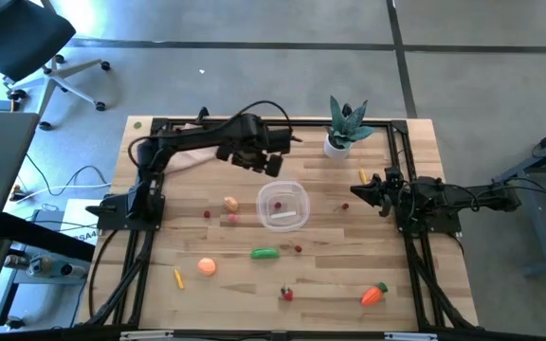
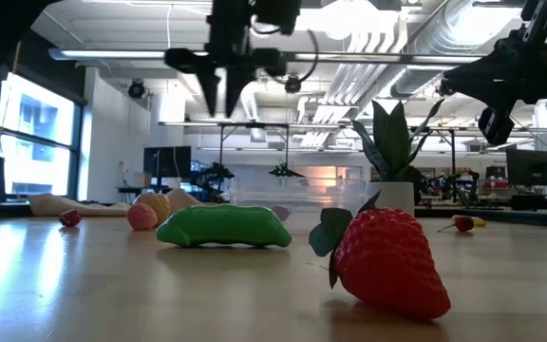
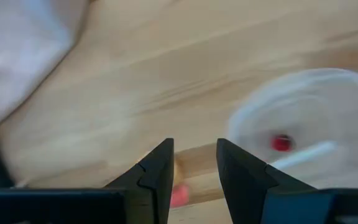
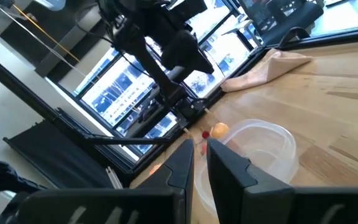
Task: Pick and placing Produce into tupperware
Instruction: Put the potato into the transparent bin
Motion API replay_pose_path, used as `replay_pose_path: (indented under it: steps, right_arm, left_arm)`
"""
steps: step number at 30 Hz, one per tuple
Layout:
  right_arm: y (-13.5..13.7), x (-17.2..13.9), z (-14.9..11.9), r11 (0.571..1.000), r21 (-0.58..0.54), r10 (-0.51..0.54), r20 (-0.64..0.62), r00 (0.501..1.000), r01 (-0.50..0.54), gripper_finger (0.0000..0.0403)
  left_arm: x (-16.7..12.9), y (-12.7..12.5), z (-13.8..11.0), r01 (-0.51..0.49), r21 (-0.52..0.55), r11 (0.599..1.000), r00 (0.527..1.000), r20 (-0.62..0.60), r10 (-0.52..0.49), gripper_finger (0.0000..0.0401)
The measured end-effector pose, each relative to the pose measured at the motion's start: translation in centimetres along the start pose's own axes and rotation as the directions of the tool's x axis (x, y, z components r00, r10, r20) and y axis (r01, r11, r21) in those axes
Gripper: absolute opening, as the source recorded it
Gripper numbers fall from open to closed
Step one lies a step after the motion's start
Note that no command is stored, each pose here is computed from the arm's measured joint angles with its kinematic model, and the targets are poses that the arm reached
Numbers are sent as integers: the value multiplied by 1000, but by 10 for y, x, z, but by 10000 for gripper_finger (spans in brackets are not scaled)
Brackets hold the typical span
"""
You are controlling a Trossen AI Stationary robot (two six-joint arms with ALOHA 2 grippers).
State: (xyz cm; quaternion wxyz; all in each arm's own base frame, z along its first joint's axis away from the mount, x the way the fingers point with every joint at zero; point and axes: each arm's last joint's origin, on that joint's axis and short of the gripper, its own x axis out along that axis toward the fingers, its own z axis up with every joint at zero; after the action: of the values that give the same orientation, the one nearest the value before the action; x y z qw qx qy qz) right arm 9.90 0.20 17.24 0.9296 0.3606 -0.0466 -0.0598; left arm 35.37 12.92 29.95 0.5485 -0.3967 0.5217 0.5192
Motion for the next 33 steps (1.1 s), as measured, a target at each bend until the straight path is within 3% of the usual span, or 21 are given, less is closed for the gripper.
replay_pose_path:
  steps: [9, 17, 20, 28, 33]
  right_arm:
    - [-2, 0, -3, 1000, -9, -24, -27, 999, 24, 36]
    - [-3, 0, -3, 1000, -10, -27, -30, 999, 27, 36]
    - [-3, 0, -3, 1000, -10, -27, -30, 999, 27, 36]
    - [-3, 0, -3, 1000, -10, -27, -30, 999, 27, 36]
    - [-3, 0, -3, 1000, -10, -28, -31, 999, 27, 36]
  left_arm:
    - [26, 49, -21, -71, -173, 982, 992, -112, 52, 111]
    - [69, 58, -49, 36, -332, 943, 979, -177, -100, 111]
    - [81, 55, -57, 71, -432, 899, 968, -187, -167, 111]
    - [87, 57, -61, -18, -642, 766, 955, -239, -178, 111]
    - [87, 57, -61, -67, -751, 657, 952, -245, -183, 111]
